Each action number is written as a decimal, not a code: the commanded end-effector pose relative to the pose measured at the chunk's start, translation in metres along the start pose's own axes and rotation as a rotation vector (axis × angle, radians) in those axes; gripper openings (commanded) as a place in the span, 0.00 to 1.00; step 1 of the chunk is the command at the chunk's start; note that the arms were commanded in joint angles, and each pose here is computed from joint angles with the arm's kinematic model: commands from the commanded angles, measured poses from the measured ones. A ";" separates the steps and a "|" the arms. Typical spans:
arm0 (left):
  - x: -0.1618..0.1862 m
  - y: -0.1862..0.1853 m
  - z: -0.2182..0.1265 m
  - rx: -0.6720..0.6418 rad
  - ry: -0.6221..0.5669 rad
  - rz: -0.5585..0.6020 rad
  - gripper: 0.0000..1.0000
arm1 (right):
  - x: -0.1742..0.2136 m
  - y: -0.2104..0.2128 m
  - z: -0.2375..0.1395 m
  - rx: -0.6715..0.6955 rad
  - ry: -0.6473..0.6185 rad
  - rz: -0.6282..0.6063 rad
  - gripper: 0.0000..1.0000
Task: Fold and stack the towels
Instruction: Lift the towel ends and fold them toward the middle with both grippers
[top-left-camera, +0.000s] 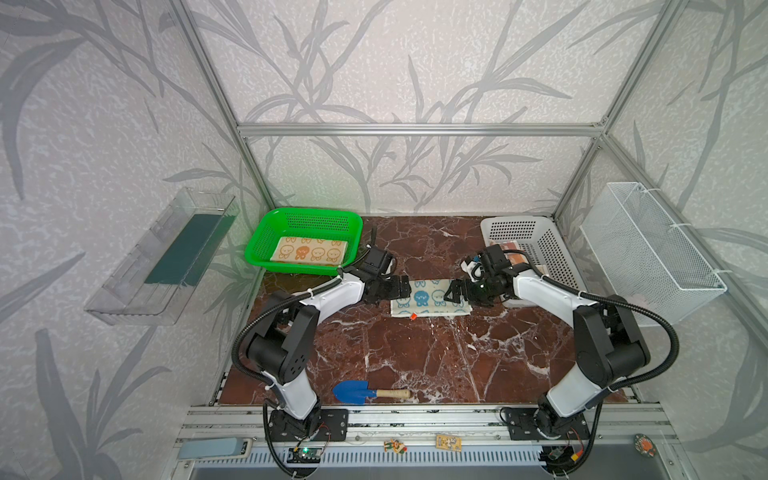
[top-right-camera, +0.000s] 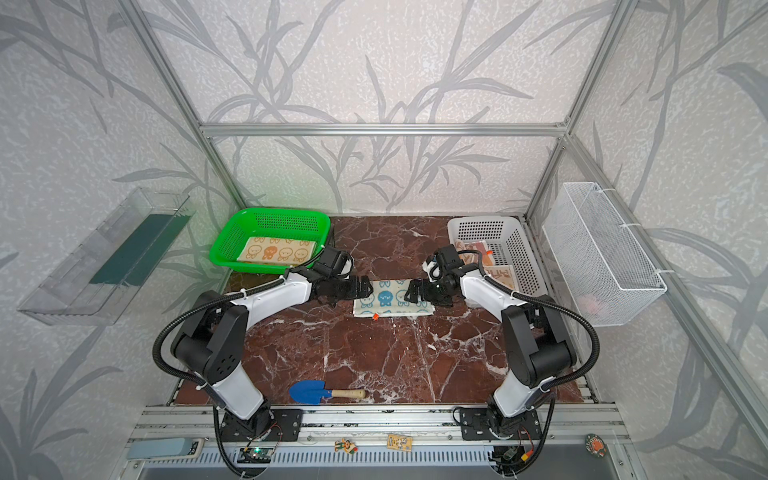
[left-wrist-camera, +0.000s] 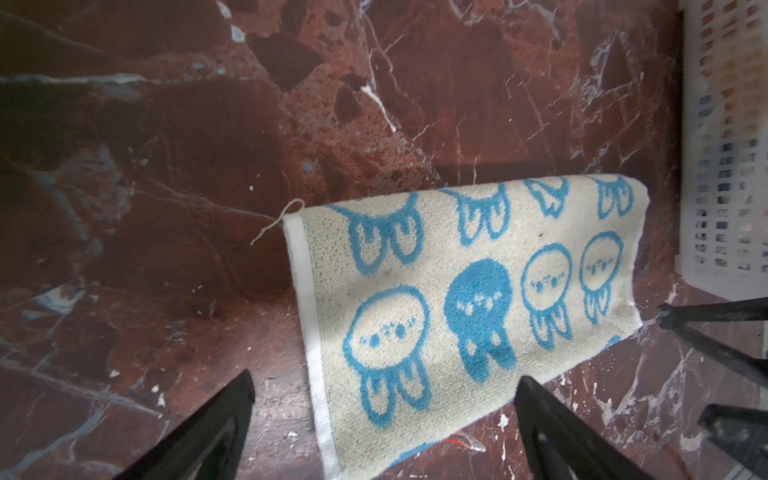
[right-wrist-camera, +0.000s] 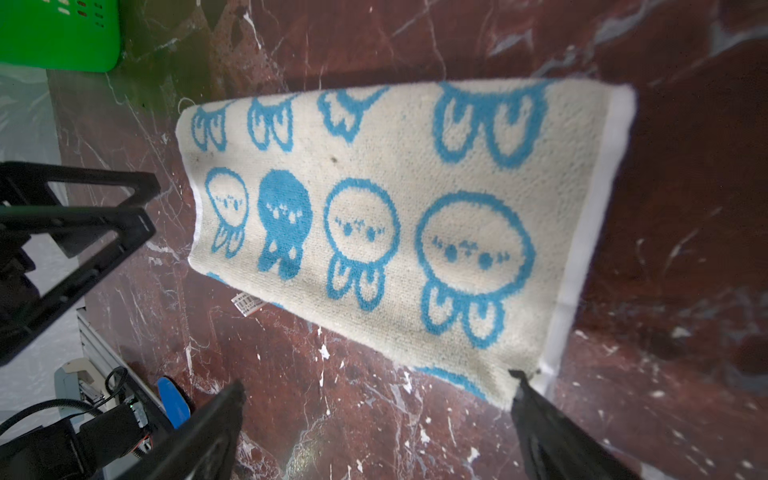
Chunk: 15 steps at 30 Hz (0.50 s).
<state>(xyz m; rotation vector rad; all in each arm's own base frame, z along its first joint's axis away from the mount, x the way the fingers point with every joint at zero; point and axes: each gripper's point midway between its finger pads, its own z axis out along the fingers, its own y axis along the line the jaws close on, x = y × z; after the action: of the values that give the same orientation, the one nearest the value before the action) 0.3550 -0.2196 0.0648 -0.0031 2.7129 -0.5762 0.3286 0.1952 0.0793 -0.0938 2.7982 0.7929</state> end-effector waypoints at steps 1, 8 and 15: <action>0.012 0.010 0.009 -0.052 0.083 0.017 0.99 | -0.001 -0.012 0.000 0.068 0.032 0.008 0.99; 0.018 0.009 0.022 -0.045 0.141 0.001 0.99 | -0.004 -0.032 0.016 0.156 0.078 0.009 0.99; 0.029 0.011 0.035 -0.075 0.227 0.024 0.89 | 0.008 -0.031 0.042 0.121 0.110 0.041 0.99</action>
<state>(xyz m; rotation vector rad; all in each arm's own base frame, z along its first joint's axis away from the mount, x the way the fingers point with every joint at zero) 0.3565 -0.2284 0.0335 0.0473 2.8662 -0.5327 0.3362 0.1840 0.0347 -0.0668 2.9425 0.6243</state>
